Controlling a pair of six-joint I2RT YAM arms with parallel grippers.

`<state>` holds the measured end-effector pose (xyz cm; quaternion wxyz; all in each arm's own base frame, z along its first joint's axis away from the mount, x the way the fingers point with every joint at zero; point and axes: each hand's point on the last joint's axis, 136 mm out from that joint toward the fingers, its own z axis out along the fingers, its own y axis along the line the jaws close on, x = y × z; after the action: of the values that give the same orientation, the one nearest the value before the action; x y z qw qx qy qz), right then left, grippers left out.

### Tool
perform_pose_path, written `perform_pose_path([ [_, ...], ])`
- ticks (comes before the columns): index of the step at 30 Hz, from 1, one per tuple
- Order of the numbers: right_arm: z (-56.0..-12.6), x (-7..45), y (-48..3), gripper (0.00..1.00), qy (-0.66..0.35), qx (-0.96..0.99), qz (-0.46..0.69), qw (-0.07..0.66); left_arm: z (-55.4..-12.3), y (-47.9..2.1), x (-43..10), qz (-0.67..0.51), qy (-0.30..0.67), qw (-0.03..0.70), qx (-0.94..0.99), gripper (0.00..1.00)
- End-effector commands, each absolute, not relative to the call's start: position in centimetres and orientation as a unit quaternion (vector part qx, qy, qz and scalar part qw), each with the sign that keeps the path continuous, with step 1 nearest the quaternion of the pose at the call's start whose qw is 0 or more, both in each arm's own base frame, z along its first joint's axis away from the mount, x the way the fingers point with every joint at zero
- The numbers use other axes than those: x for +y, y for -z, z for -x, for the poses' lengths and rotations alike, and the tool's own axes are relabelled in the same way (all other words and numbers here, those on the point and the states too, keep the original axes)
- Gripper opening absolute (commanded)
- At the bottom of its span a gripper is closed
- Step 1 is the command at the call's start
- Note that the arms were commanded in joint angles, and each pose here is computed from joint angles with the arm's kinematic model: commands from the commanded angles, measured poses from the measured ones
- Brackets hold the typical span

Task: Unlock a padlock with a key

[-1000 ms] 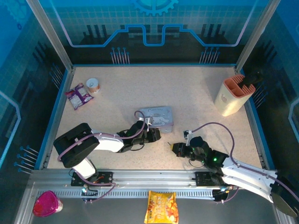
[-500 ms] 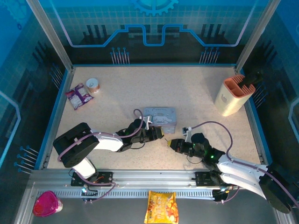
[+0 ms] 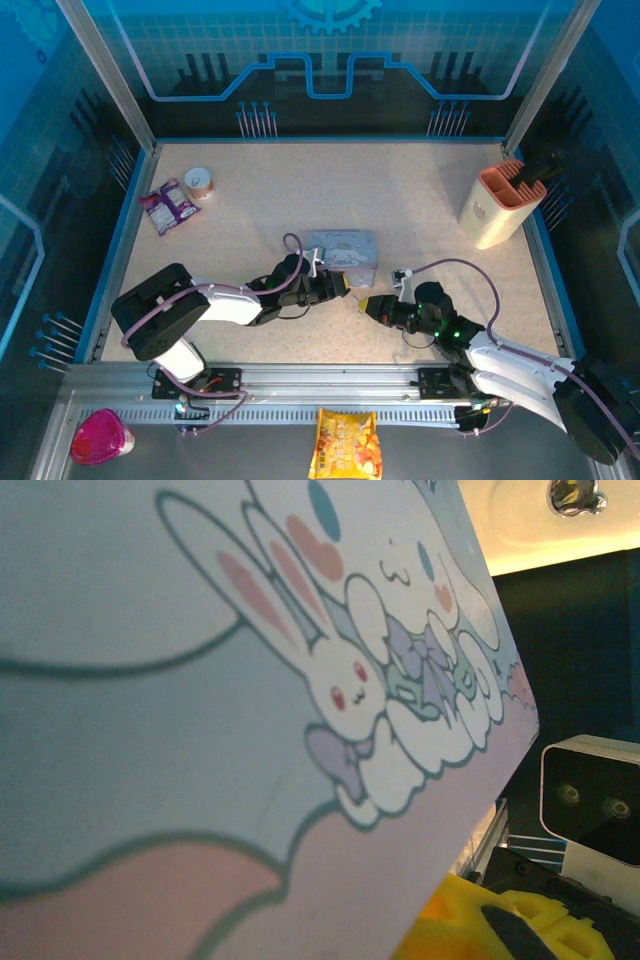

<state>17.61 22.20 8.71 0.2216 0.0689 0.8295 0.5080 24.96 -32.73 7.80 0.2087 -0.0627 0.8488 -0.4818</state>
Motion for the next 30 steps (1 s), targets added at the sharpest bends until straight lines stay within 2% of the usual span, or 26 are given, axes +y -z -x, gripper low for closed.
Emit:
perform_pose_path([
  [1, -17.4, 22.2, -8.9, 0.0, -0.521, 0.822, -0.062, 0.22, -25.0, -11.0, -33.3, 0.055, 0.529, 0.22, 0.818, 0.01],
  [30, -18.4, 23.0, -9.0, 0.0, -0.545, 0.81, -0.069, 0.205, -24.7, -12.2, -33.8, 0.068, 0.573, 0.206, 0.79, 0.0],
])
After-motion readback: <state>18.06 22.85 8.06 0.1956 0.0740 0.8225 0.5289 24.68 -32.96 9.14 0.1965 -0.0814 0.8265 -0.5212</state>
